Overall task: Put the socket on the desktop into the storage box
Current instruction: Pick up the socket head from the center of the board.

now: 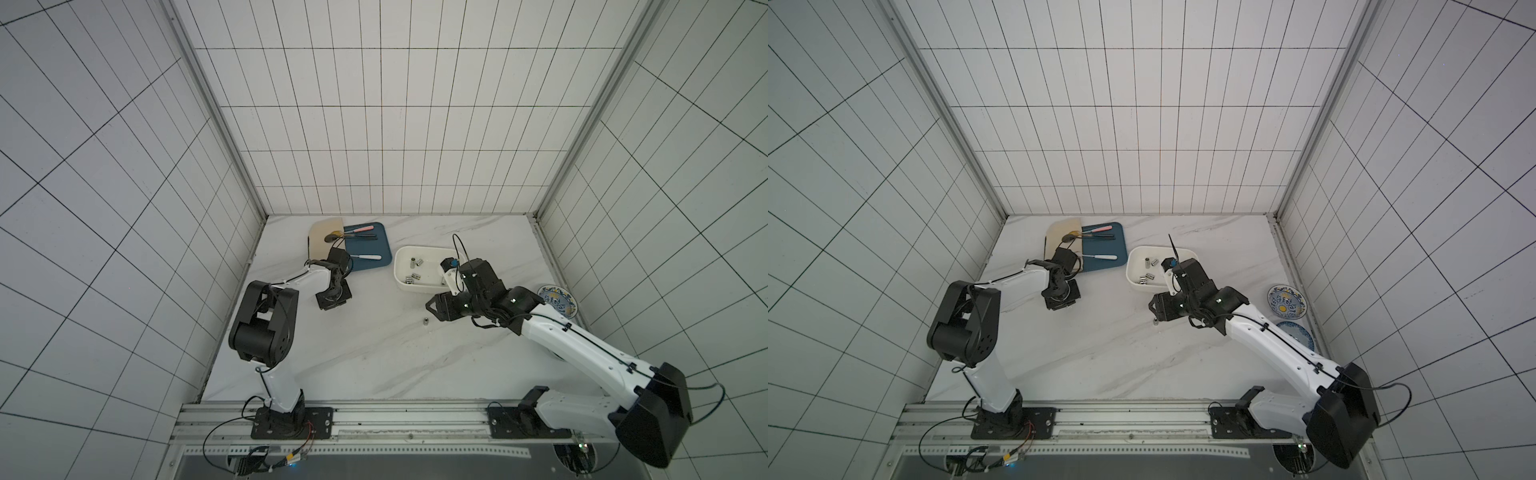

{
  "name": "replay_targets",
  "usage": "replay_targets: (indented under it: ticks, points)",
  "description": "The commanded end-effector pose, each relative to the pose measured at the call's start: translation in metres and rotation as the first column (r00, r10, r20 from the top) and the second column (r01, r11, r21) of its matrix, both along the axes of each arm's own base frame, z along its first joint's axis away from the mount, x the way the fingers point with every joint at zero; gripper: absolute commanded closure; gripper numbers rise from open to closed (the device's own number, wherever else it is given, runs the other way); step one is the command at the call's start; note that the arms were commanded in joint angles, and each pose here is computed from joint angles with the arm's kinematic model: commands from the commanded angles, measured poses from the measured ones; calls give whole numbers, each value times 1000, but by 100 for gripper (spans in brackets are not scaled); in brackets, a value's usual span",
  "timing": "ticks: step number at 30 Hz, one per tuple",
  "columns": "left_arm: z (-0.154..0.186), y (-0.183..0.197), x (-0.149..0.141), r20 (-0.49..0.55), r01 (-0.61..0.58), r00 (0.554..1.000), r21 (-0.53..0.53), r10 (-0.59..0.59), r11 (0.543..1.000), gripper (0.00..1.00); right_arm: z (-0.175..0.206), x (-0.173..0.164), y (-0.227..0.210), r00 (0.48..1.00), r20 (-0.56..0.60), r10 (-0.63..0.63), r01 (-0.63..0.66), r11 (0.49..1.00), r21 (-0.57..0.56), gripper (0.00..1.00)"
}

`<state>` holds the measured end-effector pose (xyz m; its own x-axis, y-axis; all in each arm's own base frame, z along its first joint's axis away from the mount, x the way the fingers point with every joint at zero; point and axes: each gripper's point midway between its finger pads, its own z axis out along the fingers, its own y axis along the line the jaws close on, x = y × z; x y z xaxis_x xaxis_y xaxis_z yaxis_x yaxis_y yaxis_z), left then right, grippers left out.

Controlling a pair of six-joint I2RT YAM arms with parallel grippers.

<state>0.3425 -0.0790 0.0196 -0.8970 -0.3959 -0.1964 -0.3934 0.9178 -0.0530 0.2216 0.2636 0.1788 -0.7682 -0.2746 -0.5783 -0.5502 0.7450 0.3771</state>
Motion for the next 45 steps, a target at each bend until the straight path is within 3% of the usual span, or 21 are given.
replay_targets:
  ticks: [1, 15, 26, 45]
  points:
    - [15, -9, 5, 29, 19, 999, -21, -18, 1000, 97, 14, 2, 1, 999, 32, -11, 10, 1000, 28, 41]
    - [58, -52, 19, 116, 98, 990, -101, -86, 990, 97, 20, -1, 1, 1000, 29, 3, -5, 998, 58, 40]
    - [94, -97, 30, 190, 157, 975, -245, -112, 957, 97, 25, -12, 10, 998, 10, 65, -66, 991, 113, 40]
    - [129, -184, 53, 281, 299, 938, -355, -204, 886, 97, 41, 2, -22, 999, 34, -39, 35, 992, 123, 40]
